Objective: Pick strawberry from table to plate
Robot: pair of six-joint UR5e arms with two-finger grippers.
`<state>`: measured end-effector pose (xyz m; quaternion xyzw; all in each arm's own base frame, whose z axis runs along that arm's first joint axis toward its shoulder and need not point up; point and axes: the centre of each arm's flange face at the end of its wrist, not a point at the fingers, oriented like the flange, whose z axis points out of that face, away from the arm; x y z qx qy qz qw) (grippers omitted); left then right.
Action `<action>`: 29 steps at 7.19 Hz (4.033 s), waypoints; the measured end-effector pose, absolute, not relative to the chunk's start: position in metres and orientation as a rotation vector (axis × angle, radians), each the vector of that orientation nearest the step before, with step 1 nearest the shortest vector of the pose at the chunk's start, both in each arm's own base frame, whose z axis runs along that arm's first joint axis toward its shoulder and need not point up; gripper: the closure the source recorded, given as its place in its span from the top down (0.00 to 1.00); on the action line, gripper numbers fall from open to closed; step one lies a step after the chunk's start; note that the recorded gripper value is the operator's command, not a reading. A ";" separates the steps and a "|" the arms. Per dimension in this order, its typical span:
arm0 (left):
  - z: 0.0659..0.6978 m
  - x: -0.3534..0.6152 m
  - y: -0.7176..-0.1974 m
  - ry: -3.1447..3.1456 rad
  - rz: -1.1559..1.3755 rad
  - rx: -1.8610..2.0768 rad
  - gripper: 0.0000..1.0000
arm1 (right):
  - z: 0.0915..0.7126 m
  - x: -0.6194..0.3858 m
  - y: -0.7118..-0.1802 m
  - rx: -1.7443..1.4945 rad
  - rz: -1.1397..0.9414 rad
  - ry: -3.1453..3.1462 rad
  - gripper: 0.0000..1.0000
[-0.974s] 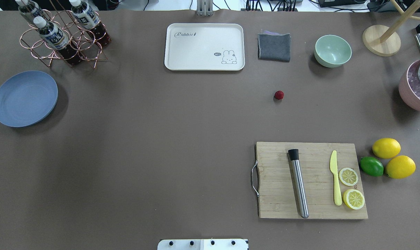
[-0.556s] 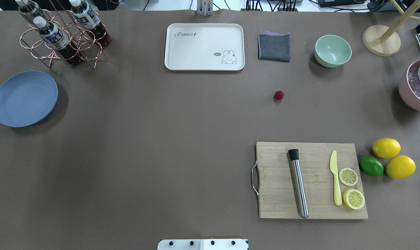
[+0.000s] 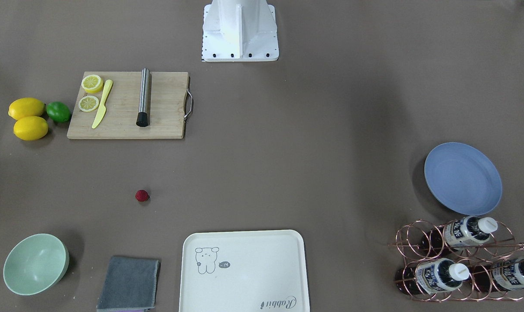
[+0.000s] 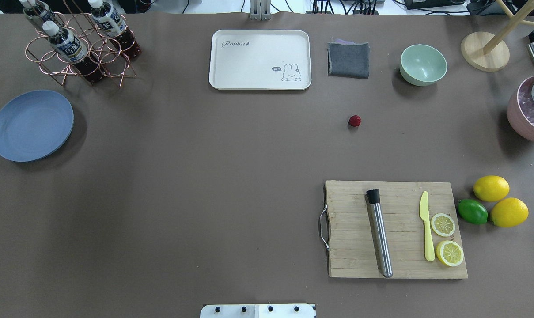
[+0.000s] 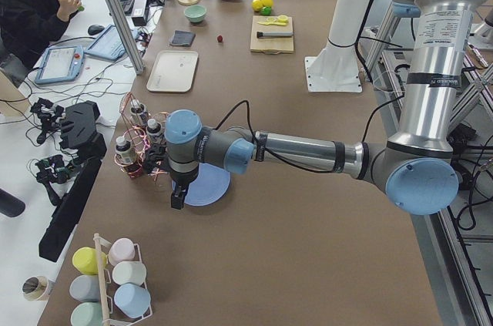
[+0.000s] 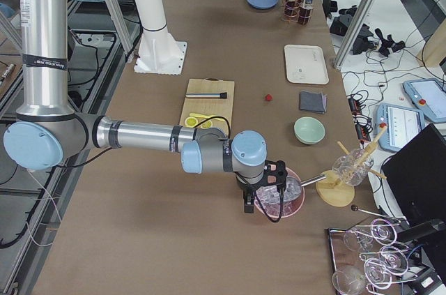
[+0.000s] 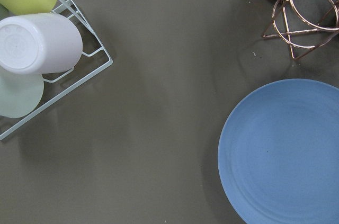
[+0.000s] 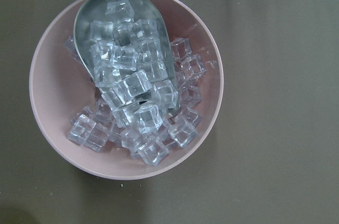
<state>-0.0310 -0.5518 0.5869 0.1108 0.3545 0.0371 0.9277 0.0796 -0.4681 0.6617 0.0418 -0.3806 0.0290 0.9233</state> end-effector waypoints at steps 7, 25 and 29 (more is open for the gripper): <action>0.575 -0.030 -0.553 0.732 0.085 0.247 0.98 | 0.659 0.080 -0.468 0.091 0.057 -0.781 1.00; 0.679 0.125 -0.542 0.833 0.096 0.430 0.98 | 0.438 -0.179 -0.555 0.125 0.181 -0.906 1.00; 0.695 0.133 -0.543 0.817 0.089 0.429 0.98 | 0.425 -0.195 -0.560 0.134 0.190 -0.904 1.00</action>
